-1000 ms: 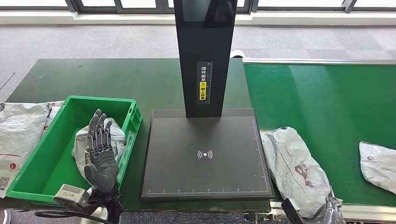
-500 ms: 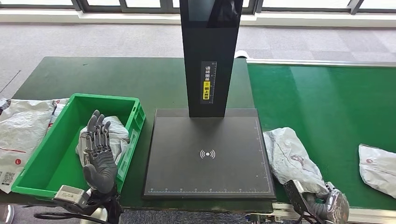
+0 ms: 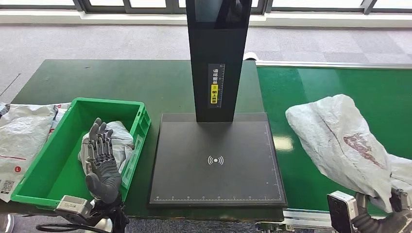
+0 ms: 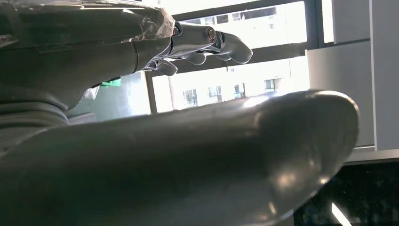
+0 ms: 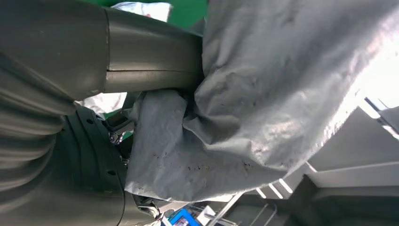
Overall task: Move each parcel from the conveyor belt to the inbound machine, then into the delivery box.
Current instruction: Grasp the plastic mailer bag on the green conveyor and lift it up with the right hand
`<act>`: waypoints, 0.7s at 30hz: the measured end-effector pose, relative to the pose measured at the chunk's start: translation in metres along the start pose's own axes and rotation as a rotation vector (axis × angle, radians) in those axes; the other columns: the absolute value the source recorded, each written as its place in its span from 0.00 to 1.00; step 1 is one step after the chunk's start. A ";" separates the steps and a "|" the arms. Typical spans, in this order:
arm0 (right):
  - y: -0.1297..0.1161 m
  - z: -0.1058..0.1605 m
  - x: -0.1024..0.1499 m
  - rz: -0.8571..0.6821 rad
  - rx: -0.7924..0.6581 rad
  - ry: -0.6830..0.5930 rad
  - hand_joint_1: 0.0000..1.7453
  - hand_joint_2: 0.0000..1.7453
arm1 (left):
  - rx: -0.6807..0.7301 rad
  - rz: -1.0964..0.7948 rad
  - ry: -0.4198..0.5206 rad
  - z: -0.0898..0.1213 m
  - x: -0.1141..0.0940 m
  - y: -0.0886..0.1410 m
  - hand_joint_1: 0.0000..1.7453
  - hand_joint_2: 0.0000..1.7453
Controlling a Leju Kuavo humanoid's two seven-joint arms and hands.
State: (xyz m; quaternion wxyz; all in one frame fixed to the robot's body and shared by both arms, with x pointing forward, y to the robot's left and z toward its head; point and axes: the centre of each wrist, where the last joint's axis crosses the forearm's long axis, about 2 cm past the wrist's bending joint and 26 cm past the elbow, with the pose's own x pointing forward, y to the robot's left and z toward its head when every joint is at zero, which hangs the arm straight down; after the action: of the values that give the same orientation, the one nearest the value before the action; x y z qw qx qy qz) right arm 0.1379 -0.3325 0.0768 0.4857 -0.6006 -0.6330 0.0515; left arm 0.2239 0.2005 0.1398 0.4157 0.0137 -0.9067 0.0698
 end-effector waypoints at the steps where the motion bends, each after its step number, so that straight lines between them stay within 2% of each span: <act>1: -0.002 -0.001 0.003 -0.008 -0.010 -0.013 1.00 1.00 | 0.002 0.001 0.001 0.000 0.000 0.000 0.00 0.00; 8: -0.029 -0.022 0.021 -0.056 -0.151 -0.152 1.00 1.00 | -0.001 0.008 0.009 0.001 -0.003 -0.001 0.00 0.00; 12: -0.040 -0.026 0.034 -0.055 -0.176 -0.204 1.00 1.00 | -0.003 0.019 0.016 0.001 -0.005 -0.002 0.00 0.00; 17: -0.032 -0.021 0.051 -0.116 -0.114 -0.223 1.00 1.00 | -0.011 0.035 0.022 0.000 -0.008 -0.003 0.00 0.00; 21: -0.012 -0.013 0.054 -0.227 0.045 -0.173 1.00 1.00 | -0.021 0.041 0.030 0.002 -0.009 -0.004 0.00 0.00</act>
State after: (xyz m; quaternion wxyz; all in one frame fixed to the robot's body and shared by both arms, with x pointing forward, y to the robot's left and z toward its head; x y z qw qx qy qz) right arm 0.1487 -0.2988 0.1206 0.4454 -0.5074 -0.7350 0.0620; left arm 0.2292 0.1962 0.1320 0.4279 -0.0102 -0.9011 0.0692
